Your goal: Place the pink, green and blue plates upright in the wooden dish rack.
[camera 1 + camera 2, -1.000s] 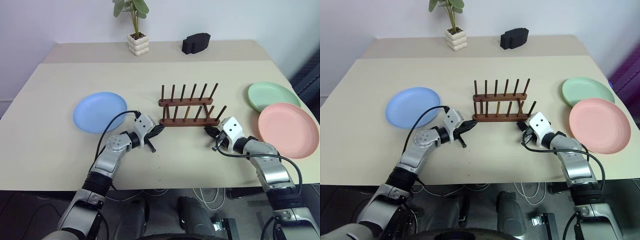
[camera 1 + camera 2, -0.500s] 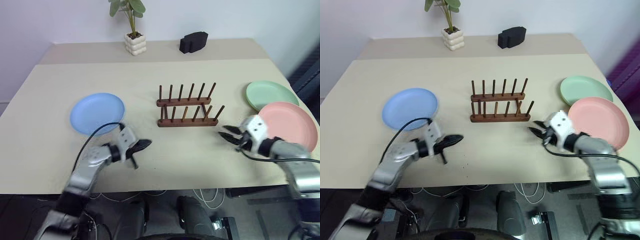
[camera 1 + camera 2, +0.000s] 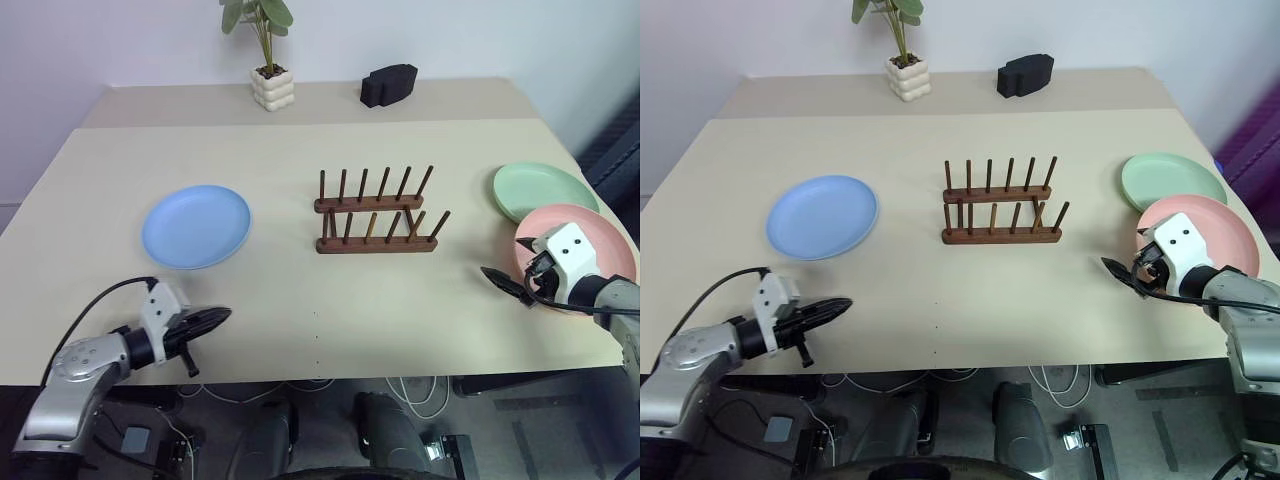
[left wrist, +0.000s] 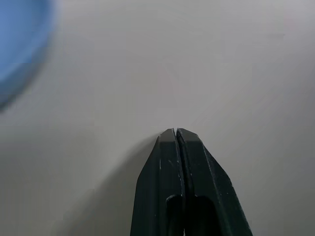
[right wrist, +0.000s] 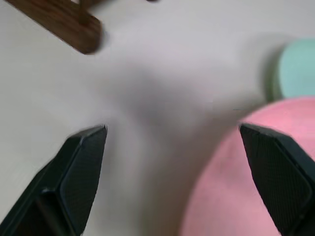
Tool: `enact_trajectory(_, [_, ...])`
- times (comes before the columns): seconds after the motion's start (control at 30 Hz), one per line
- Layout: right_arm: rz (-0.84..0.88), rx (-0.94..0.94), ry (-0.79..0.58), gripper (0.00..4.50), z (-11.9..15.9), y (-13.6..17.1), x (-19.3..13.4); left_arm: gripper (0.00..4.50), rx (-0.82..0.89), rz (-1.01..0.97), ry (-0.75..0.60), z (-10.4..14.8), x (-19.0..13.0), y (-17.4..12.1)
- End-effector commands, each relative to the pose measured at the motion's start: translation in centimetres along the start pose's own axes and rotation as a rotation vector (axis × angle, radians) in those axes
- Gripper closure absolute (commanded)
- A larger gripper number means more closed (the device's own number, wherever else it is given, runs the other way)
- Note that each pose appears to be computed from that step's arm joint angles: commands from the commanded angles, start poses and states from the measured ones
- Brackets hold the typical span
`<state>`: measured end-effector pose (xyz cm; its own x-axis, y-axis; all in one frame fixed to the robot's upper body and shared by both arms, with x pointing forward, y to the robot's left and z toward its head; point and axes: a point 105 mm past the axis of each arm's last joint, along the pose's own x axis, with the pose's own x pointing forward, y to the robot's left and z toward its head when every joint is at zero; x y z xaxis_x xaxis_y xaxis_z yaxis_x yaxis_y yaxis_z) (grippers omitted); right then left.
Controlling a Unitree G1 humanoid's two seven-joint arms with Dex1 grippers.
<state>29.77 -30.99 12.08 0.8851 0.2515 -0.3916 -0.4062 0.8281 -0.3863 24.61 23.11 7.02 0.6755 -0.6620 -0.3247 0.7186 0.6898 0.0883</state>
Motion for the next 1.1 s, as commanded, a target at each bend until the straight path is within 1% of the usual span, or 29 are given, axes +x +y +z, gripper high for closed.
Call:
enact_trajectory(0.03, [-0.052,-0.038,0.037,0.13,-0.1,-0.9,-0.1,4.50,0.049,-0.003,-0.087,3.1,-0.4,0.4])
enact_trajectory(0.27, [-0.083,-0.035,0.068,0.13,-0.6,-1.3,-0.1,4.50,0.135,-0.185,-0.201,7.7,2.0,-2.8])
enact_trajectory(0.33, [-0.106,-0.030,0.082,0.13,-0.9,-1.6,-0.3,4.50,0.159,-0.241,-0.225,8.8,2.7,-3.8])
enact_trajectory(0.43, [-0.129,-0.028,0.089,0.13,-1.0,-1.8,-0.5,4.50,0.194,-0.321,-0.241,9.8,3.4,-5.2])
enact_trajectory(0.5, [-0.140,-0.030,0.093,0.62,-1.0,-1.9,-0.6,4.50,0.211,-0.361,-0.250,10.3,3.9,-6.0])
enact_trajectory(0.53, [-0.145,-0.031,0.093,0.93,-1.0,-1.9,-0.7,4.50,0.216,-0.376,-0.254,10.5,4.2,-6.3])
enact_trajectory(0.57, [-0.147,-0.030,0.092,1.32,-1.0,-1.8,-0.7,4.50,0.217,-0.386,-0.256,10.5,4.5,-6.5])
enact_trajectory(0.6, [-0.146,-0.030,0.092,1.89,-0.9,-1.7,-0.8,4.50,0.218,-0.391,-0.254,10.5,4.7,-6.6])
enact_trajectory(0.63, [-0.146,-0.031,0.092,2.35,-0.9,-1.5,-0.8,4.50,0.216,-0.395,-0.250,10.4,4.9,-6.7])
enact_trajectory(0.77, [-0.148,-0.032,0.089,4.45,-0.7,-1.2,-1.1,4.50,0.213,-0.398,-0.247,10.1,5.5,-6.9])
enact_trajectory(0.93, [-0.165,-0.068,0.080,4.45,0.1,-1.4,-1.9,4.50,0.202,-0.393,-0.274,10.6,6.3,-7.1])
enact_trajectory(1.1, [-0.194,-0.193,0.026,4.45,4.0,-2.2,-3.6,4.50,0.196,-0.382,-0.291,10.8,7.1,-7.1])
